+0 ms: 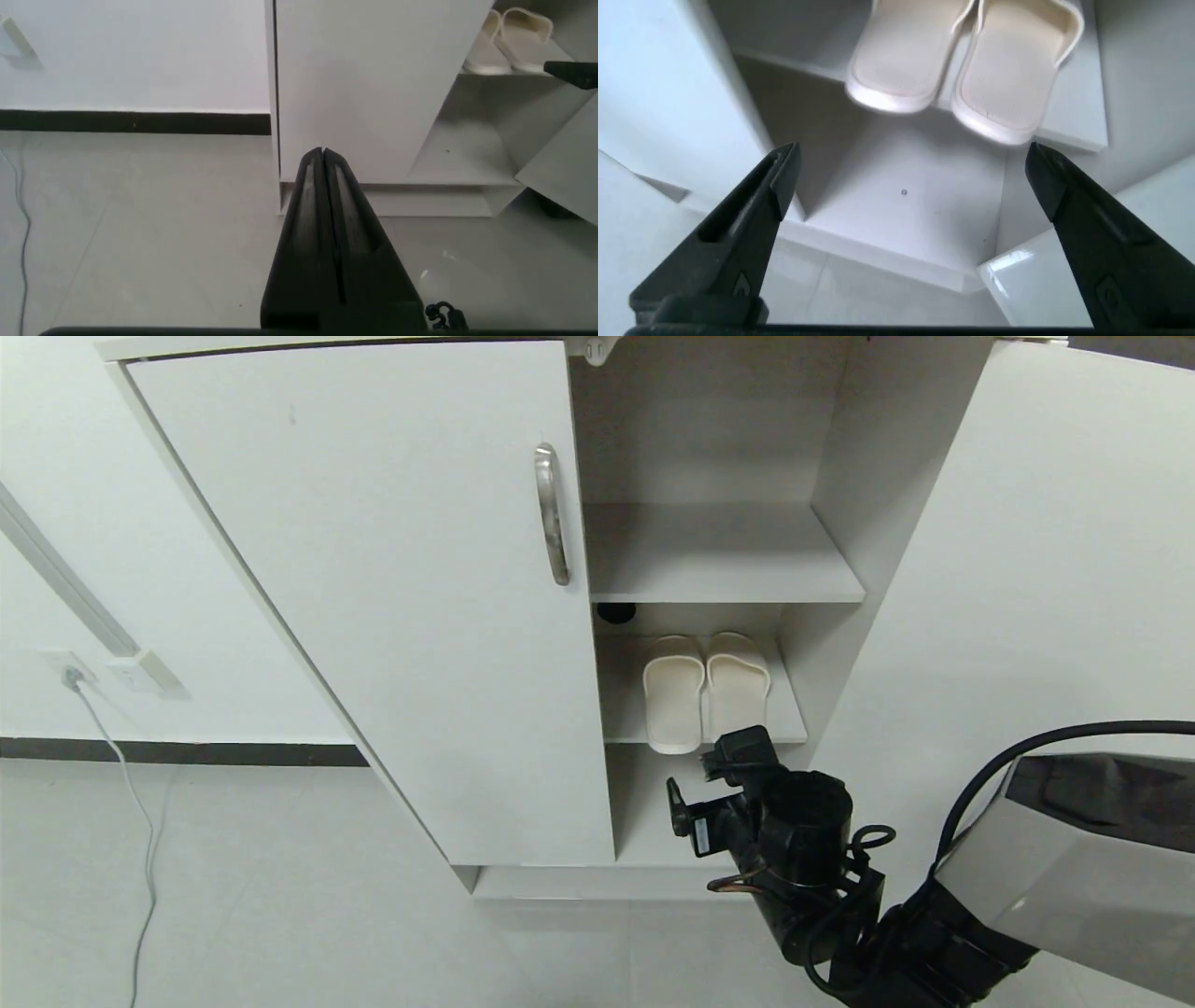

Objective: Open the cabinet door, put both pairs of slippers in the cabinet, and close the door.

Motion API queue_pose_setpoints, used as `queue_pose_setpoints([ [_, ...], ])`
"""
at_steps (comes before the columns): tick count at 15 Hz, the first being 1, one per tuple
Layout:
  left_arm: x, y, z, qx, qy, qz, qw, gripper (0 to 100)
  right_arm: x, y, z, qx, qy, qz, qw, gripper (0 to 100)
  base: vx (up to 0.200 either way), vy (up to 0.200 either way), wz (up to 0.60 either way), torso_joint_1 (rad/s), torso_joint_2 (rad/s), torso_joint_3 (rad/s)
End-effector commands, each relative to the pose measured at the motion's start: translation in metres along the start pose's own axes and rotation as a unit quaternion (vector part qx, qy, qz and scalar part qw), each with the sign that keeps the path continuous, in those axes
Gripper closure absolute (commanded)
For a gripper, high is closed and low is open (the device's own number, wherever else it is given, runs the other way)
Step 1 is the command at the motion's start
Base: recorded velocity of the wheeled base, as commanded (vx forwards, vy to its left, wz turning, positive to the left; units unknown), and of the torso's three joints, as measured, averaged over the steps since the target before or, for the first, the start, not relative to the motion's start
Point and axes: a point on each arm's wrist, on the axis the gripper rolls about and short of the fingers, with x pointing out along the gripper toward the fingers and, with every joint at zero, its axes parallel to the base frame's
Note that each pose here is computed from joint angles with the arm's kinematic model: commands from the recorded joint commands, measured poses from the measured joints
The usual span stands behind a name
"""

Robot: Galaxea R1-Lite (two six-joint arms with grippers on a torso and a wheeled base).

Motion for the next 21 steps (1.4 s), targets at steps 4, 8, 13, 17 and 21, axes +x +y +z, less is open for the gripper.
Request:
queue_pose_setpoints([
  [4,0.0001,0.0000,-0.0001,0.000,0.001,0.000,1.0000,100,0.0007,-0.0010,-0.0009,0.000,0.001,-0.001,1.000,0,0.000,0.000,0.00,0.000,0.00,0.000],
  [8,0.0001,0.0000,0.0001,0.000,0.001,0.000,1.0000,100,0.0007,-0.0010,-0.0006,0.002,0.000,-0.001,1.000,0,0.000,0.000,0.00,0.000,0.00,0.000],
  [13,0.0001,0.0000,0.0001,0.001,0.001,-0.001,1.0000,100,0.0010,-0.0015,-0.0005,0.002,-0.001,-0.002,1.000,0,0.000,0.000,0.00,0.000,0.00,0.077],
  [17,0.0001,0.0000,-0.0001,0.001,0.001,-0.001,1.0000,100,0.0010,-0.0015,-0.0005,0.001,-0.001,-0.002,1.000,0,0.000,0.000,0.00,-0.002,0.00,0.195],
  [21,0.0001,0.0000,-0.0001,0.001,0.001,-0.001,1.0000,100,0.0020,-0.0036,-0.0010,0.001,0.000,-0.006,1.000,0,0.000,0.000,0.00,0.001,0.00,0.203],
])
